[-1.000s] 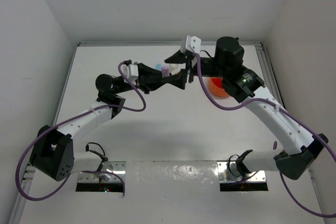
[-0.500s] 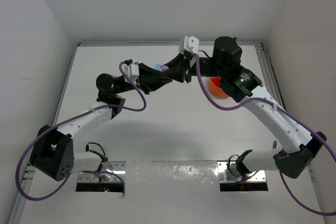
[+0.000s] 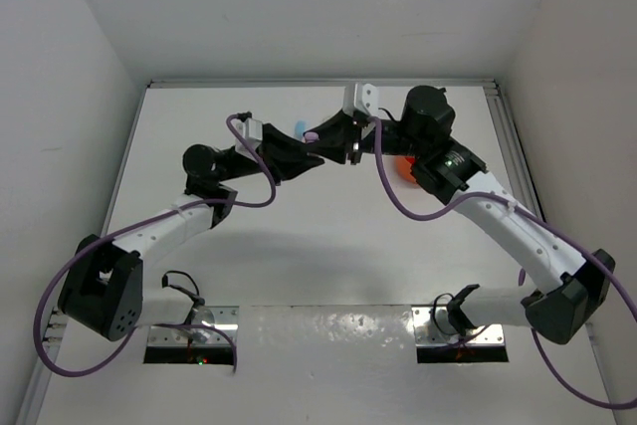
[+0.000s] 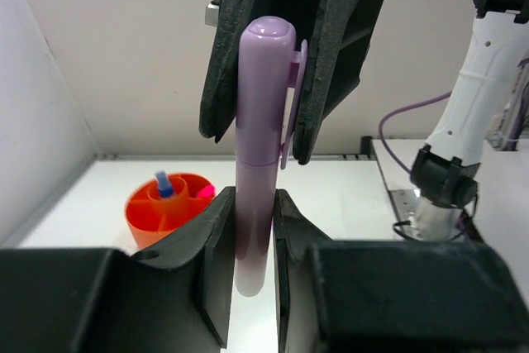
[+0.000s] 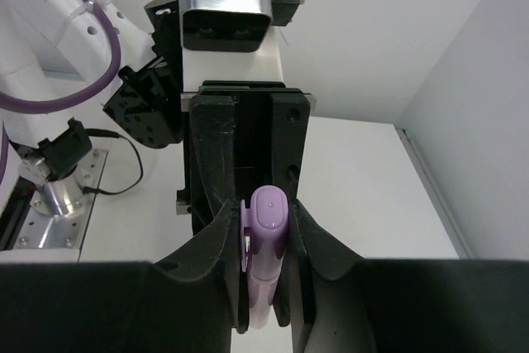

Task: Sort the stationery into containers
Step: Close the pen cap on the pen.

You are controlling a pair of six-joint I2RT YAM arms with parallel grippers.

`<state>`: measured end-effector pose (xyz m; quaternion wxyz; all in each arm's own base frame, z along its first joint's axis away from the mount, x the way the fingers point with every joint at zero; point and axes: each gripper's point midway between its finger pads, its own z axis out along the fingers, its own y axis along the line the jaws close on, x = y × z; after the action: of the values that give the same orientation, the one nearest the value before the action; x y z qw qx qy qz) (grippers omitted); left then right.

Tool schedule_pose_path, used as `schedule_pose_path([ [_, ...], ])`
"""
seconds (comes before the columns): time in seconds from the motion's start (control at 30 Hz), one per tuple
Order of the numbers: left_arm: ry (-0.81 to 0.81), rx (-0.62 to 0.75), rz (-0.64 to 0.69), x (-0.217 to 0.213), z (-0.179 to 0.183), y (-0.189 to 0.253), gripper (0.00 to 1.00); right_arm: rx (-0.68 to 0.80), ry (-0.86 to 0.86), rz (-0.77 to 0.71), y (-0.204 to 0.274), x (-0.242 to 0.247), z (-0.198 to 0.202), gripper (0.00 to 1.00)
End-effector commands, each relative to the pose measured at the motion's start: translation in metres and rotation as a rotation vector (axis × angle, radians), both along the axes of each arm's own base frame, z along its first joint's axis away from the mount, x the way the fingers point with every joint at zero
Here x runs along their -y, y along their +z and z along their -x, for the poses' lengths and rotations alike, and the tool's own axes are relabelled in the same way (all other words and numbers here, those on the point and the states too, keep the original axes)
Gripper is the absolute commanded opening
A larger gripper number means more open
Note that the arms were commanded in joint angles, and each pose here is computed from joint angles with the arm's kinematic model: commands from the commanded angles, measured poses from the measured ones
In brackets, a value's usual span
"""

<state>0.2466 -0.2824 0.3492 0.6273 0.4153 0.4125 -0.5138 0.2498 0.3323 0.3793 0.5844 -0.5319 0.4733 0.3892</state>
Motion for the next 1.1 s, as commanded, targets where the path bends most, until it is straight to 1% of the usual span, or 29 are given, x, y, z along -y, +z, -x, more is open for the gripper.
schedule_pose_path([
  [0.0,0.038,0.325,0.303,-0.034,0.04,0.104,0.0,-0.305,-0.034,0.203,-0.116,0.009,-0.006,0.0],
  [0.03,0.039,0.307,0.317,-0.037,0.039,0.106,0.0,-0.329,-0.043,0.206,-0.125,0.011,-0.006,0.0],
  [0.07,0.041,0.311,0.329,-0.039,0.041,0.109,0.0,-0.317,-0.05,0.183,-0.125,0.01,-0.01,0.0],
  [0.1,0.043,0.325,0.35,-0.042,0.044,0.114,0.0,-0.373,-0.061,0.189,-0.142,0.012,-0.007,0.0],
  [0.17,0.045,0.315,0.368,-0.046,0.045,0.118,0.0,-0.383,-0.065,0.17,-0.153,0.012,-0.007,0.0],
  [0.2,0.051,0.313,0.382,-0.048,0.045,0.121,0.0,-0.43,-0.071,0.16,-0.157,0.012,-0.005,0.0],
  [0.43,0.055,0.308,0.408,-0.054,0.046,0.125,0.0,-0.533,-0.079,0.167,-0.195,0.011,0.009,0.0],
  [0.6,0.067,0.305,0.42,-0.057,0.043,0.126,0.0,-0.57,-0.083,0.175,-0.212,0.012,0.015,0.0],
  [0.83,0.074,0.317,0.429,-0.059,0.043,0.128,0.0,-0.606,-0.084,0.24,-0.237,0.012,0.022,0.0],
  [1.0,0.079,0.334,0.431,-0.06,0.044,0.128,0.0,-0.614,-0.083,0.249,-0.242,0.011,0.021,0.0],
  [1.07,0.084,0.344,0.435,-0.061,0.044,0.129,0.0,-0.612,-0.087,0.275,-0.246,0.011,0.019,0.0],
])
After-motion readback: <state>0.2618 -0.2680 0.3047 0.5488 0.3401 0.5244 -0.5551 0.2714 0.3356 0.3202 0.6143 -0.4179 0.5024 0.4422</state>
